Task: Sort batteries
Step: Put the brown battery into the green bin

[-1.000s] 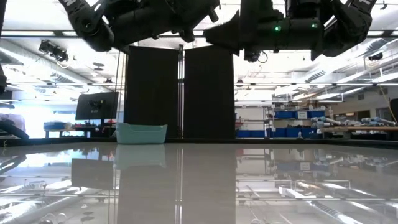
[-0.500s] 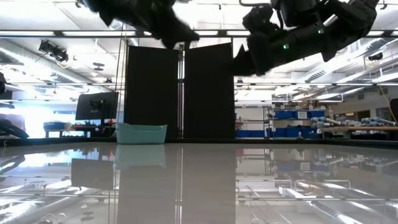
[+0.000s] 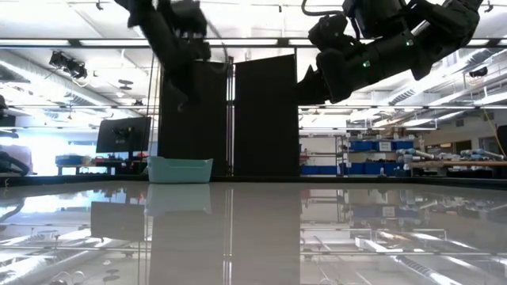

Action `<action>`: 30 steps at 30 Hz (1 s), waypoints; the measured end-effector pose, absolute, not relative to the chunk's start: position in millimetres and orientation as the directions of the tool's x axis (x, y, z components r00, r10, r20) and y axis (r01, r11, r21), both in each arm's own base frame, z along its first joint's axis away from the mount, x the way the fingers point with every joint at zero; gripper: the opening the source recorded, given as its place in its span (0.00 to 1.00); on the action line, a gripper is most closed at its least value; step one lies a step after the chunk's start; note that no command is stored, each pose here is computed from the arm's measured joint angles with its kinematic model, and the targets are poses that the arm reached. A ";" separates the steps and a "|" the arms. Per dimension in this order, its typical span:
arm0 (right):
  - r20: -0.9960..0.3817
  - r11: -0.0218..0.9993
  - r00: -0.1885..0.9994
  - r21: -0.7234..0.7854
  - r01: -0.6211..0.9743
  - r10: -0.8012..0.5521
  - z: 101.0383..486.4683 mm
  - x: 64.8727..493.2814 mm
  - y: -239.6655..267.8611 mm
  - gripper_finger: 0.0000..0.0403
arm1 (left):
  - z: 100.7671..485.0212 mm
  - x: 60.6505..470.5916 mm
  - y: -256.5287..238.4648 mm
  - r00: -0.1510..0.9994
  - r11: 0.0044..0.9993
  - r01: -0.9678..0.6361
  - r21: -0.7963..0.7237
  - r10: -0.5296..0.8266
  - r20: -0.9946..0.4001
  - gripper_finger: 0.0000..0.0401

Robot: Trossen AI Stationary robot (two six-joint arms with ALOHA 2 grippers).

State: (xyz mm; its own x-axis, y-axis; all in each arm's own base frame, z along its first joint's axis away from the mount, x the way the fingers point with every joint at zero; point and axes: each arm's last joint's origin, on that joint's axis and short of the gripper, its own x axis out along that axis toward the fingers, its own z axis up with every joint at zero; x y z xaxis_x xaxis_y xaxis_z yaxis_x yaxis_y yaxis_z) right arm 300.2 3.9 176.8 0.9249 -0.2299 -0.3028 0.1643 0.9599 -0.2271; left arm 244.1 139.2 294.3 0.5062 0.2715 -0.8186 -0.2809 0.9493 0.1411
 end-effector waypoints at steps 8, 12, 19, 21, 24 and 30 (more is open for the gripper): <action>-0.303 0.959 0.925 -0.233 0.162 -0.230 176.8 300.2 3.9 0.02 | 245.2 237.5 206.9 0.315 0.920 -0.332 0.207 0.315 -0.895 0.13; -0.302 0.958 0.924 -0.235 0.166 -0.235 176.8 300.2 3.8 0.02 | 222.5 238.6 233.0 0.248 0.923 -0.329 0.199 0.288 -0.925 0.13; -0.313 0.955 0.918 -0.240 0.173 -0.245 173.0 297.6 3.4 0.03 | 190.3 245.3 264.2 0.188 0.928 -0.339 0.157 0.231 -0.955 0.13; -0.322 0.956 0.914 -0.236 0.174 -0.246 170.0 295.6 3.3 0.03 | 183.0 246.8 269.6 0.186 0.930 -0.342 0.135 0.208 -0.960 0.13; -0.334 0.958 0.909 -0.223 0.179 -0.248 166.4 293.0 3.0 0.03 | 175.9 249.7 274.5 0.194 0.934 -0.342 0.108 0.182 -0.964 0.13; -0.332 0.956 0.907 -0.226 0.189 -0.258 165.6 292.3 2.7 0.03 | 168.5 253.7 277.6 0.206 0.937 -0.338 0.091 0.167 -0.964 0.13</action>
